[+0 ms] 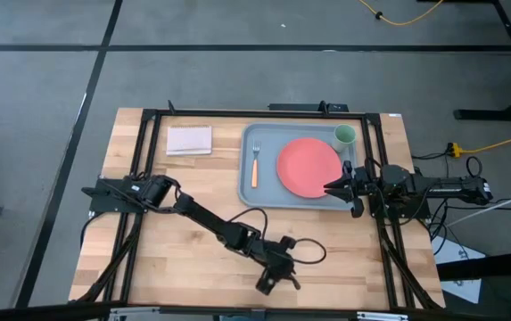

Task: Pick and place plate/cup/fork/spoon on tray
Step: Put the black spoon beside the yellow fork on the gray serving tray

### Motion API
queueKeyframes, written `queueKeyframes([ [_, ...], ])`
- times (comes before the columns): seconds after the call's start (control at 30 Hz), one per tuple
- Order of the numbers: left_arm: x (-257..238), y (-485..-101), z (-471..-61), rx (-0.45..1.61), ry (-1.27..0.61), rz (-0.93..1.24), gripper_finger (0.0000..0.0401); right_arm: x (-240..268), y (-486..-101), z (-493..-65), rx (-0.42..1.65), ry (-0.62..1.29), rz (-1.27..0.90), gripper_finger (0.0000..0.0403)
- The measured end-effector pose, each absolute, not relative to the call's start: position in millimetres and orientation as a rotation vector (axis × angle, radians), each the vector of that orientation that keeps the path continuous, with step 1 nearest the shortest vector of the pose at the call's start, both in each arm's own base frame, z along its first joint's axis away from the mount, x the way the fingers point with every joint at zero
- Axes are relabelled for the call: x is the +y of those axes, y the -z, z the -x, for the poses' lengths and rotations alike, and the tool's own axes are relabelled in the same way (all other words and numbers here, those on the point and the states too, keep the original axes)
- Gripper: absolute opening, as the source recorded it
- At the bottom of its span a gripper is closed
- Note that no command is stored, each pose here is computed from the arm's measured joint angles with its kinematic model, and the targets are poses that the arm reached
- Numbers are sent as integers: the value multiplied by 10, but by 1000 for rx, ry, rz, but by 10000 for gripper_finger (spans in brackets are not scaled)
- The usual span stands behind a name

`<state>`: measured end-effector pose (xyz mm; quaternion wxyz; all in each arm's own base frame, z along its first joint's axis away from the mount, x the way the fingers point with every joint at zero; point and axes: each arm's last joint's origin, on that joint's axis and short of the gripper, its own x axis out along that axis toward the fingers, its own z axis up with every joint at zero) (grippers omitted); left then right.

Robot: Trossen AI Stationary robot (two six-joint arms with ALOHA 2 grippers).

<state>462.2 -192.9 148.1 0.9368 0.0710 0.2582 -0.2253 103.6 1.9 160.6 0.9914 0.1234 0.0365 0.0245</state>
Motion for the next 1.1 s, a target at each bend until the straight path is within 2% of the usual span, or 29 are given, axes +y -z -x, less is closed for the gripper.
queueKeyframes([
  [0.17,-1958,-1401,-4602,537,493,-258,85,19,-1606,-1036,73,-50,-224,79],
  [1.1,-1954,-1348,-4613,541,425,-283,85,20,-1606,-1035,73,-52,-231,79],
])
